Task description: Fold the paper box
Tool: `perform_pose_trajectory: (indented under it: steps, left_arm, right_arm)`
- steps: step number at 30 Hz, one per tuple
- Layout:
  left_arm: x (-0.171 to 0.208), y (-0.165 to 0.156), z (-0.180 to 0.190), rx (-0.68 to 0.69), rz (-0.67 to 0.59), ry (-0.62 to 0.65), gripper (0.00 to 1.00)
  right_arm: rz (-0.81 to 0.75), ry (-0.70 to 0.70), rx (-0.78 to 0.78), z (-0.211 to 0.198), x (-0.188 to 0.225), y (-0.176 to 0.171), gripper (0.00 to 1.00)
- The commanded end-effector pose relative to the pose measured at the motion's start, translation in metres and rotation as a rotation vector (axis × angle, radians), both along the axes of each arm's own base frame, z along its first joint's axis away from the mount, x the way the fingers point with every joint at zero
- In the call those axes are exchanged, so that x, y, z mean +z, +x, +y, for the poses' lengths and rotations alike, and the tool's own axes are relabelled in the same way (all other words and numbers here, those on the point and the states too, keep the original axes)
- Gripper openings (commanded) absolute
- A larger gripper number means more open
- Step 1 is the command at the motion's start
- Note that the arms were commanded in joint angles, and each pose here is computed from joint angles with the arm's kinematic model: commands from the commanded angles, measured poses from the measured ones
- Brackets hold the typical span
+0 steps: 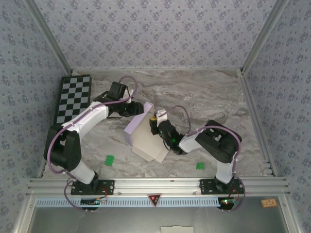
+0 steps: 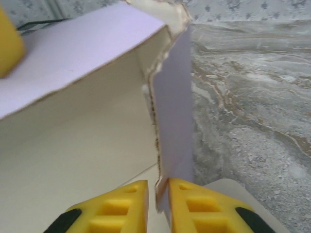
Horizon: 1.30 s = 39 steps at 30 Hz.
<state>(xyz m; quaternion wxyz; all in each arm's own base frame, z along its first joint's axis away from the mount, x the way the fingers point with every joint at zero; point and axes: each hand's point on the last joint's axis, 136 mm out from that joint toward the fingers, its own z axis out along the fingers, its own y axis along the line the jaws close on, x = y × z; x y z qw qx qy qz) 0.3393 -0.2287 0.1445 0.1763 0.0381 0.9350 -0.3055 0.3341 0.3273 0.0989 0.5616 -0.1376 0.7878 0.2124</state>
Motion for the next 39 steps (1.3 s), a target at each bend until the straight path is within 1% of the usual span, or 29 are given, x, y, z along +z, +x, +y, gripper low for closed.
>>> perform_pose_trajectory:
  steps: [1, 4, 6, 10, 13, 15, 19, 23, 27, 32, 34, 39]
  left_arm:
    - [-0.042, -0.015, 0.020, 0.016, 0.103, 0.144, 0.44]
    - [-0.043, -0.014, 0.021, 0.012, 0.107, 0.155, 0.44]
    - [-0.045, -0.014, 0.021, 0.010, 0.108, 0.161, 0.44]
    - [-0.046, -0.014, 0.022, 0.005, 0.113, 0.168, 0.44]
    - [-0.046, -0.014, 0.021, 0.001, 0.113, 0.168, 0.44]
    - [-0.047, -0.014, 0.020, -0.008, 0.115, 0.163, 0.44]
    - [-0.047, -0.012, 0.017, -0.019, 0.119, 0.156, 0.44]
    - [-0.046, -0.012, 0.013, -0.035, 0.124, 0.144, 0.44]
    - [-0.045, -0.013, 0.011, -0.051, 0.129, 0.137, 0.44]
    - [-0.047, -0.014, 0.011, -0.066, 0.142, 0.144, 0.44]
    - [-0.047, -0.014, 0.011, -0.070, 0.144, 0.145, 0.44]
    - [-0.049, -0.014, 0.009, -0.076, 0.152, 0.140, 0.44]
  right_arm:
    - [0.020, -0.011, 0.118, 0.003, 0.015, -0.011, 0.26]
    - [0.061, -0.008, 0.183, -0.003, 0.025, -0.017, 0.35]
    - [0.072, 0.006, 0.235, -0.006, 0.034, -0.021, 0.38]
    - [0.064, 0.026, 0.284, -0.024, 0.059, -0.020, 0.39]
    - [0.053, 0.077, 0.304, -0.045, 0.079, -0.008, 0.39]
    - [0.078, 0.092, 0.356, -0.054, 0.083, 0.001, 0.40]
    - [0.188, 0.072, 0.528, -0.061, 0.062, 0.011, 0.40]
    - [0.221, 0.076, 0.614, -0.062, 0.035, 0.022, 0.40]
    - [0.225, 0.093, 0.681, -0.056, 0.018, 0.033, 0.44]
    - [0.164, 0.108, 0.744, -0.042, 0.012, 0.043, 0.46]
    - [0.177, 0.140, 0.767, -0.035, 0.017, 0.048, 0.47]
    - [0.217, 0.157, 0.795, -0.022, 0.014, 0.053, 0.48]
